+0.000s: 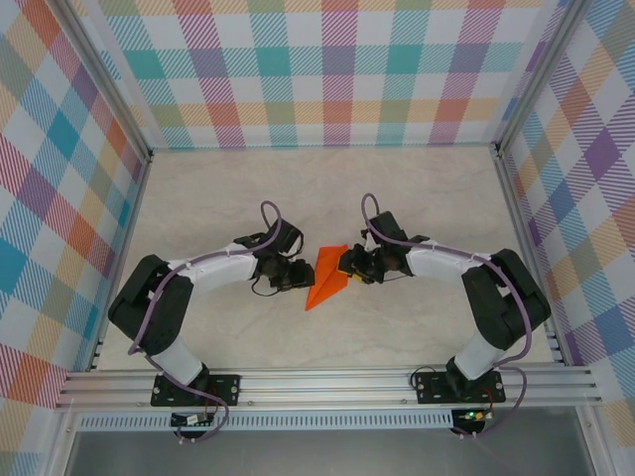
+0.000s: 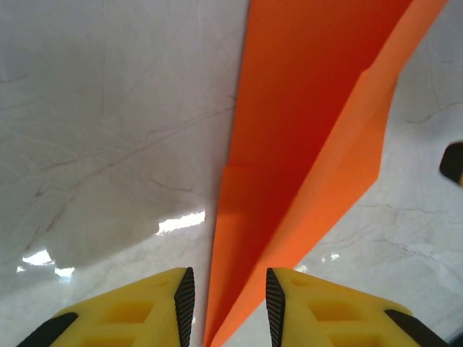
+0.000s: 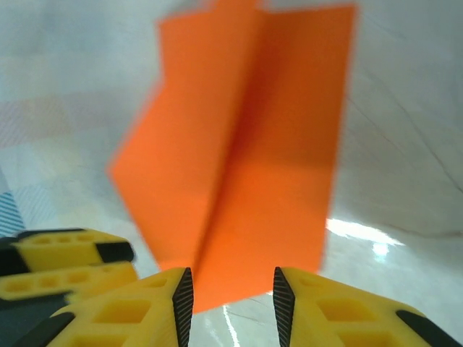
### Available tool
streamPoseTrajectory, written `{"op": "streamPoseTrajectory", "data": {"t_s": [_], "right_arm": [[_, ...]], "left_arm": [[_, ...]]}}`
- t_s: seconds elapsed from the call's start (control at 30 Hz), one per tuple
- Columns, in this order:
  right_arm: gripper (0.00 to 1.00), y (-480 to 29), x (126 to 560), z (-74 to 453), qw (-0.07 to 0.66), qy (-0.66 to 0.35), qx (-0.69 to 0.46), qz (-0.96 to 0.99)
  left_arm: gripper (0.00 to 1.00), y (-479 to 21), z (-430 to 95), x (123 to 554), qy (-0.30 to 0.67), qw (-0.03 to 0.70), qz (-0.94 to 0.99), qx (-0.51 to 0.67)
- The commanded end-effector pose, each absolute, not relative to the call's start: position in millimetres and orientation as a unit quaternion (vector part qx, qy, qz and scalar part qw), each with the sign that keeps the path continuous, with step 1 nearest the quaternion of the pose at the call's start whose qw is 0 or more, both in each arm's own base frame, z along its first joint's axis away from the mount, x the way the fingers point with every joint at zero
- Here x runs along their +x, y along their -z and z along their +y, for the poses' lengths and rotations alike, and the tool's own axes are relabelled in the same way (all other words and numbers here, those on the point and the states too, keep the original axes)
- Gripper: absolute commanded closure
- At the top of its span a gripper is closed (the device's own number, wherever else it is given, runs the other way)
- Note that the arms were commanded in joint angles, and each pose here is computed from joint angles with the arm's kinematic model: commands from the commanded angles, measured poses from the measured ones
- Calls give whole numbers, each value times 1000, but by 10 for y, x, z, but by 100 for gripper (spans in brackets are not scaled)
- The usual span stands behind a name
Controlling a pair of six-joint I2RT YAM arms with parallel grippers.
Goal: Fold a paper plane with a square sheet of paper (pick it up from the middle)
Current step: Turn over the paper at the center of the table.
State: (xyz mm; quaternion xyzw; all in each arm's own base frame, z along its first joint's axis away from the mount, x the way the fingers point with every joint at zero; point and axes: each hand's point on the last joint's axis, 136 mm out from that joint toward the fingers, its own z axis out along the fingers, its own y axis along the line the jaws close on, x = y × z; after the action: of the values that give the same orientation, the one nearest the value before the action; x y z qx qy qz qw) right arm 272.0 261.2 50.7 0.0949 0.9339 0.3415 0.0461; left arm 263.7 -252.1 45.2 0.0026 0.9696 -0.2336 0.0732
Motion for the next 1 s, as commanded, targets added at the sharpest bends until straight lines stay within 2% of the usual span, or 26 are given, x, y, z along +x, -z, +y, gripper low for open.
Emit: {"op": "streamPoseTrajectory", "data": {"t_s": [0.0, 0.73, 0.97], "right_arm": [[63, -508, 2680, 2643, 34, -364, 129, 922], [61, -196, 2608, 2613, 15, -334, 168, 927], [63, -205, 2631, 2747, 9, -360, 154, 920]], "left_arm": [[66, -386, -2522, 2641, 204, 68, 977, 16], [71, -152, -2570, 2644, 181, 46, 982, 18], [72, -112, -2585, 2622, 179, 41, 983, 20]]}}
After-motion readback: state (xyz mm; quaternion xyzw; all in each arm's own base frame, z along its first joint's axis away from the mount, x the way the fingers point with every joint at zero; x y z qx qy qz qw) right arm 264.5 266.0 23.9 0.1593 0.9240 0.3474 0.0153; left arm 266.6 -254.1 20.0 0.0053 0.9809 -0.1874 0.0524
